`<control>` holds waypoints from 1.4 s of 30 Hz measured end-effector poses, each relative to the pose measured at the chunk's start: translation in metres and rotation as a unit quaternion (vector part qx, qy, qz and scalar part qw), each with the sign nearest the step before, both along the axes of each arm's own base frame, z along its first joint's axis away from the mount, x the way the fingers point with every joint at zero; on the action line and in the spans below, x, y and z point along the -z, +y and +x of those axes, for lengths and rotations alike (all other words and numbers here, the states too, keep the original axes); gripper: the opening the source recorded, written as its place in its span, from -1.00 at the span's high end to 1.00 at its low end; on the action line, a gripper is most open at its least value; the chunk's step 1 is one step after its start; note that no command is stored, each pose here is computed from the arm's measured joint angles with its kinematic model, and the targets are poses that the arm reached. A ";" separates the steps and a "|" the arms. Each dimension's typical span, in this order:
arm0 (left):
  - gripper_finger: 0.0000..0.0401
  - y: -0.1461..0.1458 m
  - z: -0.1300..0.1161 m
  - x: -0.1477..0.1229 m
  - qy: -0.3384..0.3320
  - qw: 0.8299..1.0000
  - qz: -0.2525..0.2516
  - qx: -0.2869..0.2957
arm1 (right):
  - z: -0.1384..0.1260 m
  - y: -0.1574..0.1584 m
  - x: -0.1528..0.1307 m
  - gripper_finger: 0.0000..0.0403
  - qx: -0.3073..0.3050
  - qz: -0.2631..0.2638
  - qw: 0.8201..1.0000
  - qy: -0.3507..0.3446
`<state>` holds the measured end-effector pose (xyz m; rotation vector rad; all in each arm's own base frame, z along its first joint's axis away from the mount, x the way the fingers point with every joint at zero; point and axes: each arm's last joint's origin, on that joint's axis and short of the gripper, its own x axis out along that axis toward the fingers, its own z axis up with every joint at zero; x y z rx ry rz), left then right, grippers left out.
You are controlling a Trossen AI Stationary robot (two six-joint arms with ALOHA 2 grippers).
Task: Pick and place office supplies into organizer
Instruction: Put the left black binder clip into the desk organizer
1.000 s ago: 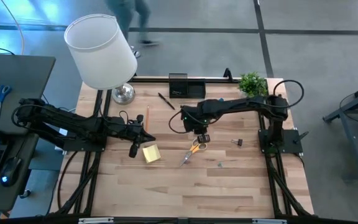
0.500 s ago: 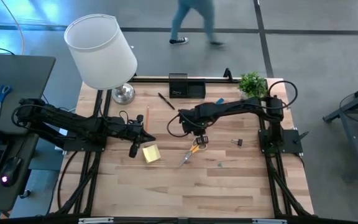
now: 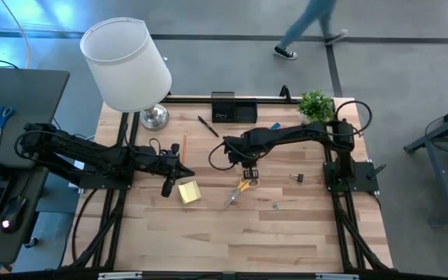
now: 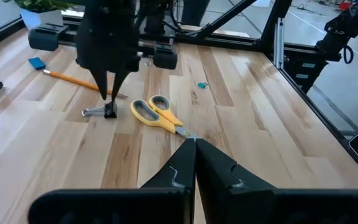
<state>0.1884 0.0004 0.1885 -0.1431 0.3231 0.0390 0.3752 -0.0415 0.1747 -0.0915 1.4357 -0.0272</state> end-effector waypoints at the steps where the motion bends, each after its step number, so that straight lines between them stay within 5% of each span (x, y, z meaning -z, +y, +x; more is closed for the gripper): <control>1: 1.00 0.000 0.000 0.000 0.000 1.000 0.000 0.000 | 0.000 -0.001 0.000 0.77 0.019 0.003 1.000 0.000; 7: 1.00 0.000 0.000 0.000 -0.001 1.000 0.000 0.000 | 0.001 -0.010 0.003 0.57 0.143 0.023 0.989 -0.017; 13: 1.00 0.000 0.001 -0.003 -0.014 1.000 -0.002 0.006 | 0.002 -0.011 0.002 0.13 0.199 0.036 0.979 -0.026; 20: 1.00 -0.003 0.002 -0.006 -0.032 0.998 -0.010 0.045 | 0.001 -0.014 0.002 -0.27 0.325 0.052 0.944 -0.031; 30: 1.00 -0.004 0.002 -0.007 -0.044 0.994 0.041 0.092 | 0.000 -0.020 0.004 -0.23 0.463 0.100 0.880 -0.027; 42: 1.00 -0.005 0.002 -0.008 -0.047 0.991 0.061 0.106 | 0.005 -0.004 0.024 -0.21 0.479 0.092 0.873 -0.001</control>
